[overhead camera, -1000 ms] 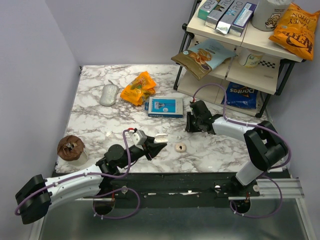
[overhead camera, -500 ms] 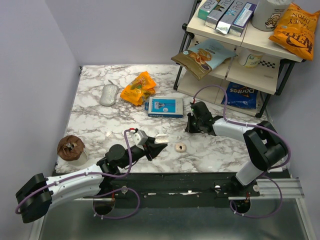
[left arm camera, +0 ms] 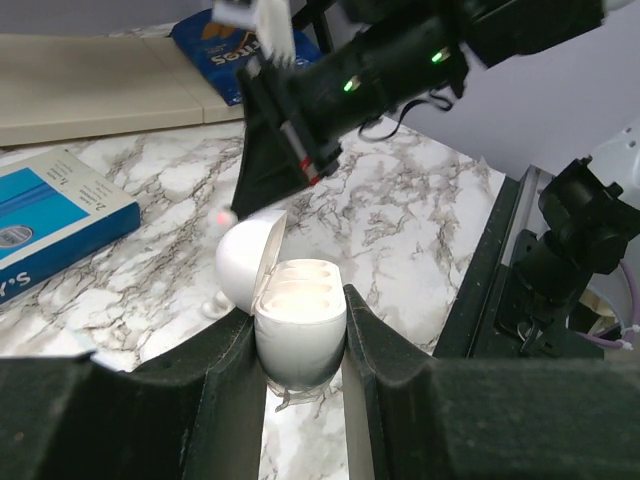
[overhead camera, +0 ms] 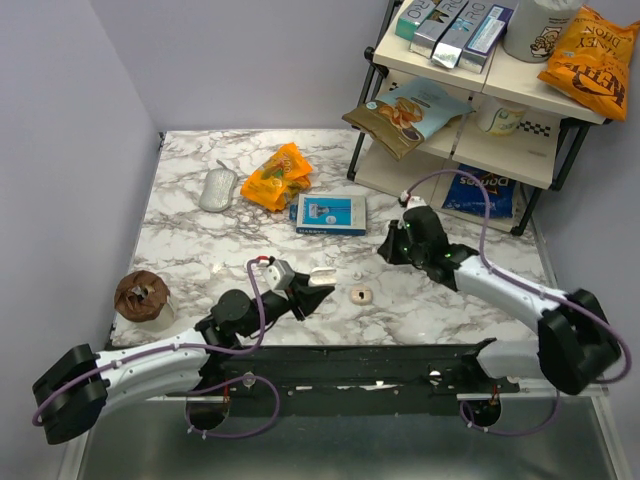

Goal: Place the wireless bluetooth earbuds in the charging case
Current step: Pick up the earbud from the center of the board.

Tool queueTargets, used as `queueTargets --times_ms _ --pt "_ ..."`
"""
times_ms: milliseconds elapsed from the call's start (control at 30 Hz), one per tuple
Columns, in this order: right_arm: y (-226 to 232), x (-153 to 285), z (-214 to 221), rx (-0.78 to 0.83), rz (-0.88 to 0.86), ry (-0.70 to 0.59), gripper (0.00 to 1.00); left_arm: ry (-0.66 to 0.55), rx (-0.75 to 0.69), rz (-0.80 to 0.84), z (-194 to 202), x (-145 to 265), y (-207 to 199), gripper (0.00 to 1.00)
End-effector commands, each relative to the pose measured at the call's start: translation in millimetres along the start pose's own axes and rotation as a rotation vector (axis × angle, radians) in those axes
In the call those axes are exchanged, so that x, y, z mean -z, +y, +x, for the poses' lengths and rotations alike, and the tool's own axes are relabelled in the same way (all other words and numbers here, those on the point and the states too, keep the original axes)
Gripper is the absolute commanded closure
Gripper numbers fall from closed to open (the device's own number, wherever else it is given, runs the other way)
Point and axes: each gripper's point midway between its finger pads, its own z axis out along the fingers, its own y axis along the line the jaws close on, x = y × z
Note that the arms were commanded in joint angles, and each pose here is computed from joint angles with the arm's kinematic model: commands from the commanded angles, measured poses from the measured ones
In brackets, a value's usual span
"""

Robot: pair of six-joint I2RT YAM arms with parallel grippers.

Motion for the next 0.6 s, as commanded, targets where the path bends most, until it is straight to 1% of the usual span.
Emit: queueTargets --times_ms 0,67,100,133,167,233,367,567 --pt "21.5 45.1 -49.5 0.089 -0.034 -0.236 0.99 -0.076 -0.003 -0.002 -20.6 -9.4 -2.0 1.0" --pt "36.7 78.1 -69.0 0.148 -0.035 -0.362 0.99 -0.092 -0.008 0.001 -27.1 -14.3 -3.1 1.0" --pt "39.6 88.5 -72.8 0.184 -0.032 -0.393 0.99 -0.091 -0.006 0.0 -26.4 -17.8 -2.9 1.0" --pt "44.0 108.6 -83.6 0.19 -0.043 -0.456 0.99 -0.095 -0.009 0.008 -28.8 -20.7 -4.4 1.0" --pt "48.2 118.8 -86.5 0.204 -0.039 -0.49 0.99 -0.11 -0.011 0.011 -35.1 -24.9 -5.8 1.0" --pt "50.7 136.4 -91.9 0.234 -0.043 -0.539 0.99 -0.117 -0.014 0.021 -36.3 -32.3 -6.7 1.0" --pt "59.3 177.0 -98.9 0.273 -0.07 -0.654 0.99 -0.163 -0.038 0.047 -51.5 -48.9 -10.6 1.0" --pt "72.8 198.6 -96.0 0.357 -0.072 -0.731 0.99 -0.253 -0.083 0.087 -75.8 -68.9 -11.3 1.0"
